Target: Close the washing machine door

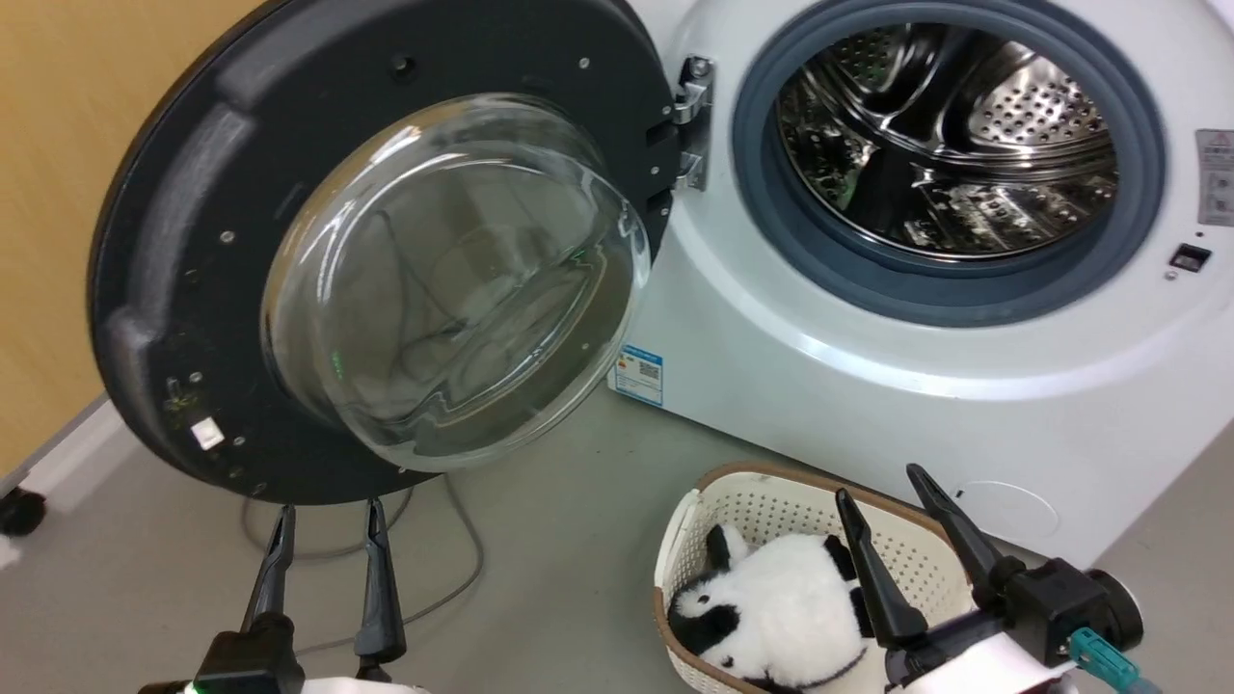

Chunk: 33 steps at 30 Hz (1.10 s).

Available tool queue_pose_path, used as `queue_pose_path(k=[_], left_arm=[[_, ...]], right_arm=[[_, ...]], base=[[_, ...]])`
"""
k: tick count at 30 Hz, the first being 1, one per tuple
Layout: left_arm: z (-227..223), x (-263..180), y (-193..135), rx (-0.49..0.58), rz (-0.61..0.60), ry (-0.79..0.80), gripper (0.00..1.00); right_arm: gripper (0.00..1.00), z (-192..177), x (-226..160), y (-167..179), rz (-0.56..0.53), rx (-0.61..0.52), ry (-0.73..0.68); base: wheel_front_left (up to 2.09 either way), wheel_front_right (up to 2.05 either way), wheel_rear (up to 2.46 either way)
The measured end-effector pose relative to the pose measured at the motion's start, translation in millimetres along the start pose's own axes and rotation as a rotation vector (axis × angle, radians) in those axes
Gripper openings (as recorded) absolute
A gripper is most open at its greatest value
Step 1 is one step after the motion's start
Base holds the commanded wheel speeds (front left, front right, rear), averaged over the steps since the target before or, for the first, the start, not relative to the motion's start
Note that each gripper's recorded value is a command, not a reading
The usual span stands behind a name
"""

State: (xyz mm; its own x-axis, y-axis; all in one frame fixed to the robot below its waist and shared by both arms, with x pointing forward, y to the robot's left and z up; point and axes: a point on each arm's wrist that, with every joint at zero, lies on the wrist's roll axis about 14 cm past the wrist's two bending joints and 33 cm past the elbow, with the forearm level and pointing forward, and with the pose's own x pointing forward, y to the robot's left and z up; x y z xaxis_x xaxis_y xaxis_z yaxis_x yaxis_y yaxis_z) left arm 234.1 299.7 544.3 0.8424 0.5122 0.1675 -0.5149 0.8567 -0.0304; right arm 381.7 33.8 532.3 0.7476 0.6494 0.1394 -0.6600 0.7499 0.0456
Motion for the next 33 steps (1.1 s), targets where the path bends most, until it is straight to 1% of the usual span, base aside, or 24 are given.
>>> queue_pose_path(k=[21, 33], left_arm=[[13, -21, 36, 0.01, 0.147, -0.046, 1.0], [14, -21, 39, 0.009, 0.157, -0.049, 1.0]], right_arm=[[1.0, -5, 22, 43, 0.156, 0.05, -0.017], [1.0, -5, 23, 44, 0.162, 0.05, -0.021]], base=[[0.0, 0.0, 0.0], [0.0, 0.0, 0.0]])
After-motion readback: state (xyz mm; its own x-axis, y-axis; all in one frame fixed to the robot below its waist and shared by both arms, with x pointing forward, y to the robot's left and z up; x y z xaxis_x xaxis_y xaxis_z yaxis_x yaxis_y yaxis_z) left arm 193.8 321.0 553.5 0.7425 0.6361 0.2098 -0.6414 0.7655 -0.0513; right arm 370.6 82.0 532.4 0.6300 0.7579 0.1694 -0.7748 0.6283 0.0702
